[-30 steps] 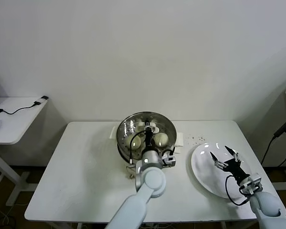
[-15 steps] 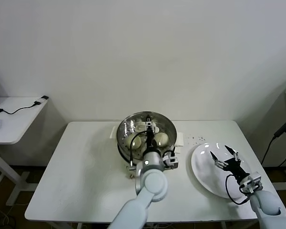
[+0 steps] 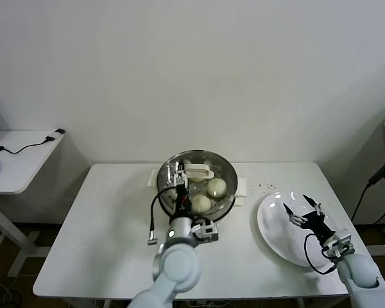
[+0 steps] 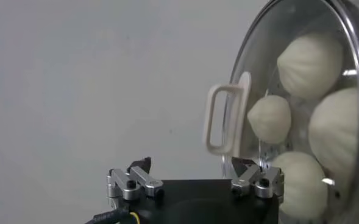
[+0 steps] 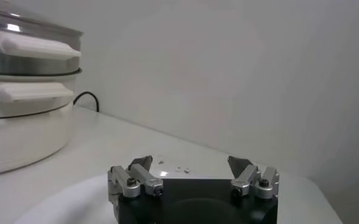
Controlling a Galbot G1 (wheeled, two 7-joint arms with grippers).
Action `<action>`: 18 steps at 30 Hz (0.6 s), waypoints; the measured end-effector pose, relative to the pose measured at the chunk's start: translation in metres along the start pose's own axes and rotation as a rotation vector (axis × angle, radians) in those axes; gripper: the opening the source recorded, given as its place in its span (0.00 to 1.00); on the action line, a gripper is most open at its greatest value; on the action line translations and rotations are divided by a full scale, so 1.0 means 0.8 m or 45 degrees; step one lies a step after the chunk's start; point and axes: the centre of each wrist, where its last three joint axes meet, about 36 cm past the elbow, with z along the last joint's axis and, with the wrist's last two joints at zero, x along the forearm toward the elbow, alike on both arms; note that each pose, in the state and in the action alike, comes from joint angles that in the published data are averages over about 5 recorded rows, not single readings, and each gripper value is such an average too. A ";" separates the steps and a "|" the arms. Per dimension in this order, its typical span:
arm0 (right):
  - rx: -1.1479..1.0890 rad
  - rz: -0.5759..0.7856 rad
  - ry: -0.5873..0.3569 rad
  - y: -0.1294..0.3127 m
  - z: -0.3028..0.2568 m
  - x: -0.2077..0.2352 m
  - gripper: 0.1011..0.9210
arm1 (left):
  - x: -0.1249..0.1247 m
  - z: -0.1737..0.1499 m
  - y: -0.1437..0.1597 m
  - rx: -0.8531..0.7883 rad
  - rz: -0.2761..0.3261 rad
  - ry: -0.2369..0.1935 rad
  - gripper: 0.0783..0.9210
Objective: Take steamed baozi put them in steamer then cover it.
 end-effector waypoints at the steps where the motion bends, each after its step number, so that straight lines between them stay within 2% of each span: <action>1: 0.000 0.001 0.000 0.001 -0.002 -0.001 0.88 | 0.005 0.007 0.001 0.012 -0.001 -0.006 0.88; 11: -0.023 0.029 -0.032 0.013 -0.020 -0.002 0.88 | 0.041 0.096 0.013 0.272 -0.034 -0.077 0.88; 18: -0.023 0.033 -0.064 0.030 -0.032 0.000 0.88 | 0.062 0.179 0.004 0.636 -0.017 -0.069 0.88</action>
